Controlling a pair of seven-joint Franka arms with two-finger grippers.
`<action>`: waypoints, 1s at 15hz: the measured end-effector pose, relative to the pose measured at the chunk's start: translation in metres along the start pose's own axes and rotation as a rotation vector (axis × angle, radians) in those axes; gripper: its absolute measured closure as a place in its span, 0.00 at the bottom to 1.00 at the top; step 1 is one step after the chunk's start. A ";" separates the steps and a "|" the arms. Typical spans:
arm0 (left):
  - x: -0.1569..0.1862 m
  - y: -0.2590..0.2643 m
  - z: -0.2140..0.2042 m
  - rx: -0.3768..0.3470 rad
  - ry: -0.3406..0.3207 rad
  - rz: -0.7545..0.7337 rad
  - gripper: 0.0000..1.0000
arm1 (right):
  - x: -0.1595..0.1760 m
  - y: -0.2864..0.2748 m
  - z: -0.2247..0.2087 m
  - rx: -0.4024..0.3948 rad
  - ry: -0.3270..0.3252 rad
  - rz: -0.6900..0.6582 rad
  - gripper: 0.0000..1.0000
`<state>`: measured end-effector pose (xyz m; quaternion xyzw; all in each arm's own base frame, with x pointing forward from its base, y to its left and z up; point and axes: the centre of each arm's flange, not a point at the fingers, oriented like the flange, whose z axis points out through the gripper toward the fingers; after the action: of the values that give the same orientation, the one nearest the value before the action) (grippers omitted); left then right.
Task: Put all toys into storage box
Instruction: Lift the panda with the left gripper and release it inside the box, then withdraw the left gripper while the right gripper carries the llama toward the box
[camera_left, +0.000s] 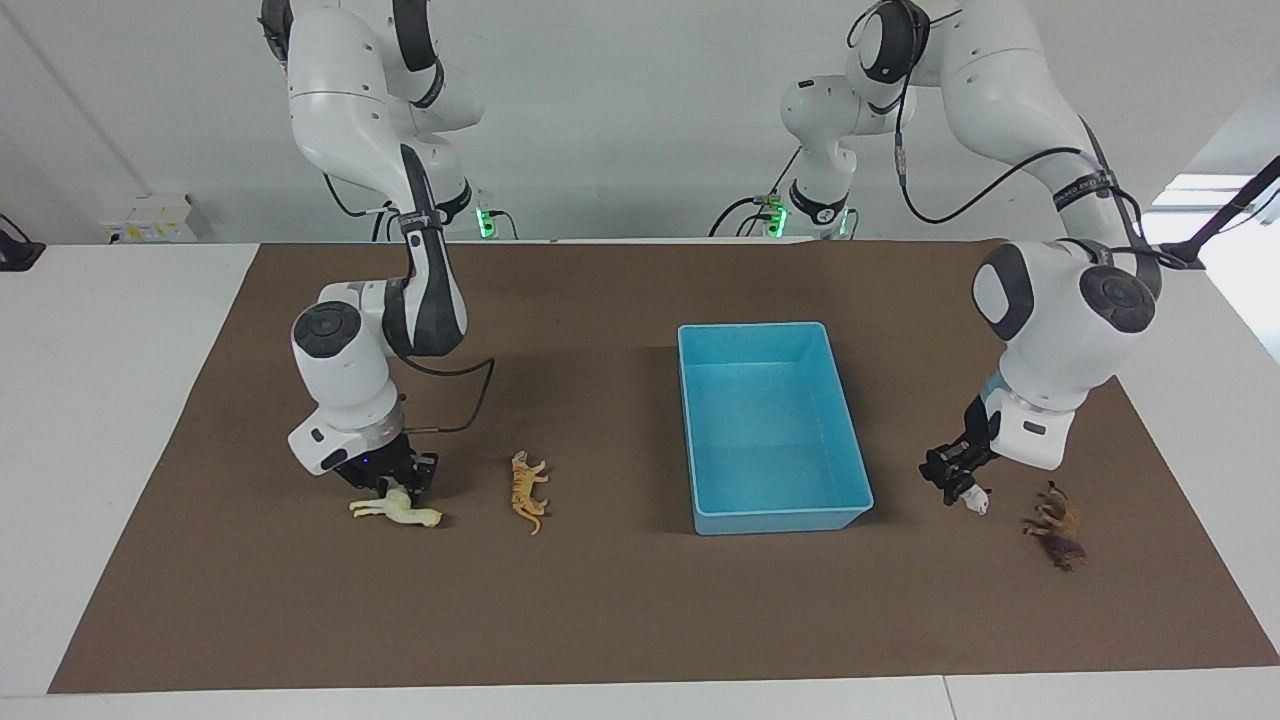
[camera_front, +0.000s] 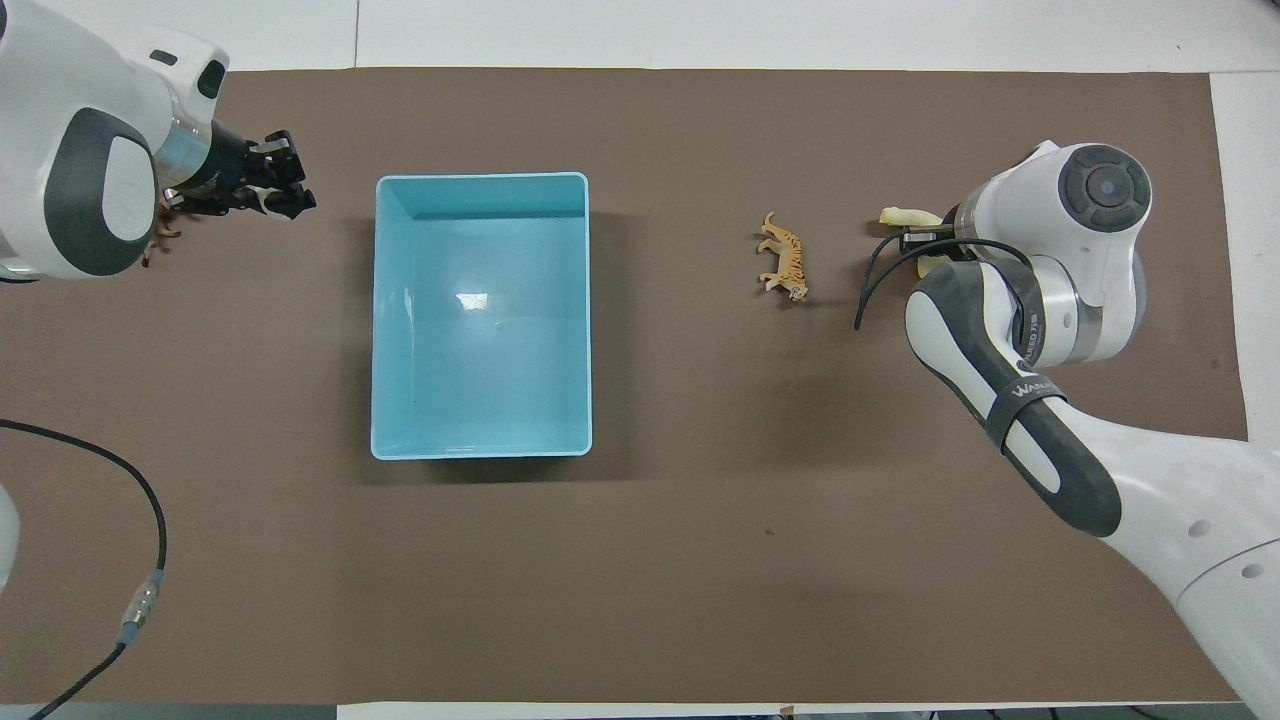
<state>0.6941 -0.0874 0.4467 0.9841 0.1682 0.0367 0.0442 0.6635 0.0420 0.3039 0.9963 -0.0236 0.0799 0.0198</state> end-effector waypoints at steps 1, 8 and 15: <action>-0.020 0.029 -0.015 -0.008 -0.002 -0.027 0.61 | 0.003 -0.001 -0.004 0.001 0.010 0.000 0.59; -0.159 0.146 0.036 0.029 -0.064 -0.001 0.45 | 0.023 -0.002 -0.050 -0.003 -0.020 -0.021 0.59; -0.135 0.097 0.008 0.073 -0.015 -0.010 0.00 | 0.033 -0.007 -0.110 0.023 -0.031 -0.030 0.59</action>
<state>0.5994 -0.2248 0.4406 0.9845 0.1739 0.0229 0.0096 0.6795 0.0518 0.4172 0.9978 -0.0079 0.0645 0.0090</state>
